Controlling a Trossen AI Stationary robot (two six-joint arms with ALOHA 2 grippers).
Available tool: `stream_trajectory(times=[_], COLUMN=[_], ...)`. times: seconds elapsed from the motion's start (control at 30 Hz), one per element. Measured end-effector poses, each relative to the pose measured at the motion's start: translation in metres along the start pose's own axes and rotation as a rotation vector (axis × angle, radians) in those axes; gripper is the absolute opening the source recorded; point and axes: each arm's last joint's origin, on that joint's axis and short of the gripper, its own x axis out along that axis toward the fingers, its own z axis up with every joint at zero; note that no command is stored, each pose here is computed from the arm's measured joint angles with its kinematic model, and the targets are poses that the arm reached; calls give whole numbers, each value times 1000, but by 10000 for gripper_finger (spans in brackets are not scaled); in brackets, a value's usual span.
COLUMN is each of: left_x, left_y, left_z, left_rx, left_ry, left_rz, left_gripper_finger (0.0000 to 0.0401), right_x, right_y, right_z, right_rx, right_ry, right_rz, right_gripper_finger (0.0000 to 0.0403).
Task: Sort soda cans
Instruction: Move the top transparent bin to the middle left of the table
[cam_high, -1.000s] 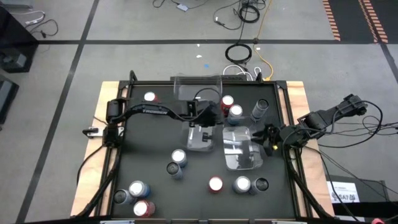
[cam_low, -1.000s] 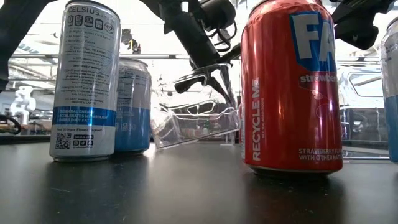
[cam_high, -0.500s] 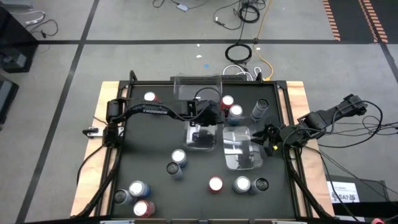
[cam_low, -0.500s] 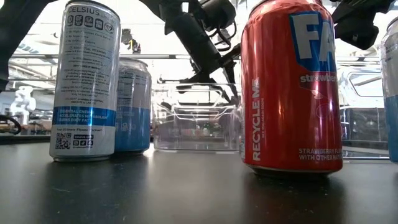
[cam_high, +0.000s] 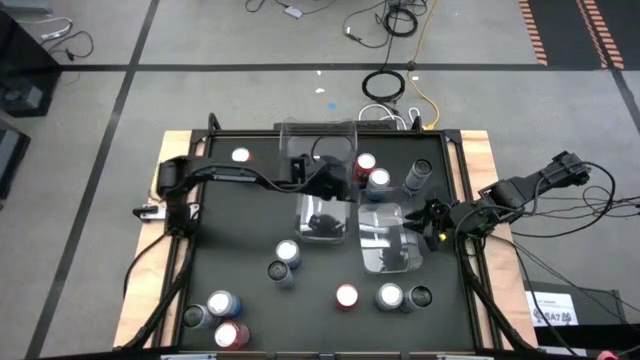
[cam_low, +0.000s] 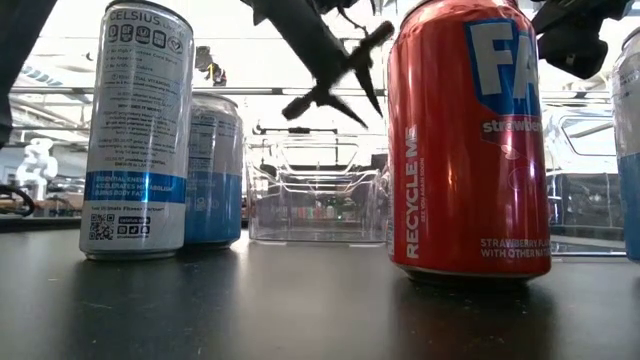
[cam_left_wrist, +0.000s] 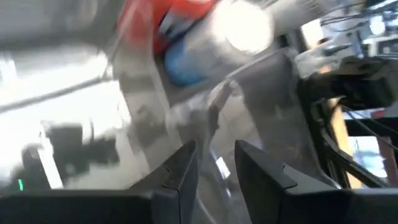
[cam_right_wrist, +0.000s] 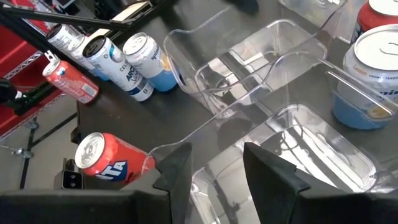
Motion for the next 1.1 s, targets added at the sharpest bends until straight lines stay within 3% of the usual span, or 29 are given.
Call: stream_trajectory(times=[0.27, 0.43, 0.6, 0.87, 1.1], left_x=[-58, -73, -72, -68, -61], left_y=[9, 28, 61, 112, 140], left_z=[16, 41, 77, 124, 140], left_rx=[380, 596, 644, 725, 726], left_ry=[-31, -29, 27, 107, 151], left_rz=[95, 168, 210, 164, 223], left_gripper_finger=[116, 116, 116, 118, 175], right_x=[0, 0, -1, -1, -1], right_y=[1, 1, 1, -1, -2], right_z=[1, 4, 8, 10, 11], right_rx=[21, 96, 185, 307, 375], right_ry=[-17, -95, -188, -274, -341], right_rz=[4, -34, -64, -105, -137], right_gripper_finger=[137, 137, 137, 137, 137])
